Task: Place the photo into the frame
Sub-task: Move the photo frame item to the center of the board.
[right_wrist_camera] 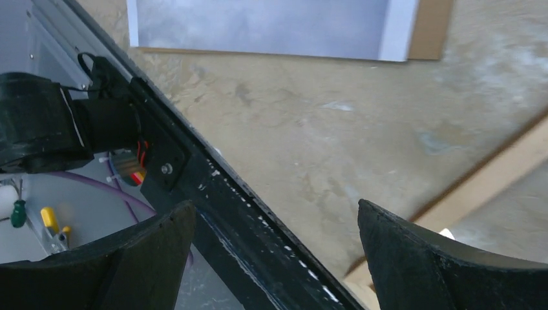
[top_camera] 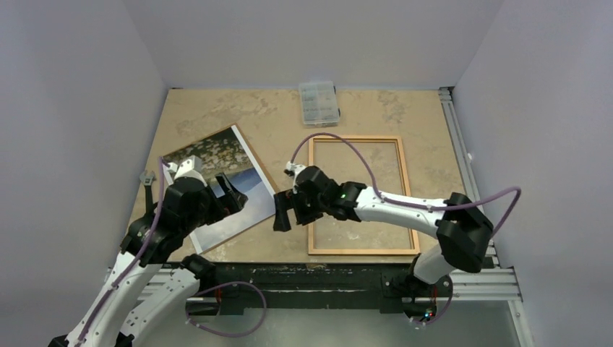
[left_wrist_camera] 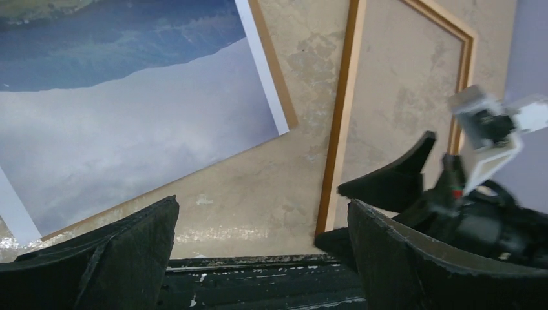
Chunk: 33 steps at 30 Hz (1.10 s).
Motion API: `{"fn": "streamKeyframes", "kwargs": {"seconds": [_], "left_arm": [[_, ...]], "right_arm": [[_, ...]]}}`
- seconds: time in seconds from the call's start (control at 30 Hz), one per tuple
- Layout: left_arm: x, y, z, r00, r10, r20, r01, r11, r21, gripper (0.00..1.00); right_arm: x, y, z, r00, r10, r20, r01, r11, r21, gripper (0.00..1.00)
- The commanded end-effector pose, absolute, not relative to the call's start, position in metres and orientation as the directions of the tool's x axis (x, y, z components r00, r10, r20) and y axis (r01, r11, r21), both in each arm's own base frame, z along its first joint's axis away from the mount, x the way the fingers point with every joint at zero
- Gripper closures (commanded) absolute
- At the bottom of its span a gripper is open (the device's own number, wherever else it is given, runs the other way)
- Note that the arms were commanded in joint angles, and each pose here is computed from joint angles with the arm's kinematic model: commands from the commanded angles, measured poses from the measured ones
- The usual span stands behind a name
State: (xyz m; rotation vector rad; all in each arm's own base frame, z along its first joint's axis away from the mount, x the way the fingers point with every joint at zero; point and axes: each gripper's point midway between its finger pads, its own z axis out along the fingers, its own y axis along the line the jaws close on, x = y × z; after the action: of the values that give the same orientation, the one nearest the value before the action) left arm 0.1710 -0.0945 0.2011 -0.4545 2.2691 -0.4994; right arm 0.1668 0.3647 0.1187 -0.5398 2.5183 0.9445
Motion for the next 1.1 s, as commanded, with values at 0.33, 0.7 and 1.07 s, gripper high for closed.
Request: {"fn": "streamKeyframes", "kwargs": {"seconds": [0.33,0.7,1.07], "left_arm": [[0.146,-0.099,0.283,-0.568,-0.516,-0.641,0.009,0.775,-0.632,0.00],[0.152,-0.106,0.290,-0.560,-0.523,-0.643,0.040,0.758,-0.651,0.00],[0.151,-0.099,0.278,-0.565,-0.514,-0.646,0.000,0.783,-0.622,0.00]], "right_arm": [[0.140,0.427,0.077,-0.862,-0.159,-0.481,-0.431,0.731,0.530,0.07],[0.164,0.453,0.052,-0.833,-0.152,-0.533,-0.433,0.779,0.454,0.17],[0.183,0.469,0.029,-0.842,-0.113,-0.528,-0.370,0.832,0.412,0.18]]}}
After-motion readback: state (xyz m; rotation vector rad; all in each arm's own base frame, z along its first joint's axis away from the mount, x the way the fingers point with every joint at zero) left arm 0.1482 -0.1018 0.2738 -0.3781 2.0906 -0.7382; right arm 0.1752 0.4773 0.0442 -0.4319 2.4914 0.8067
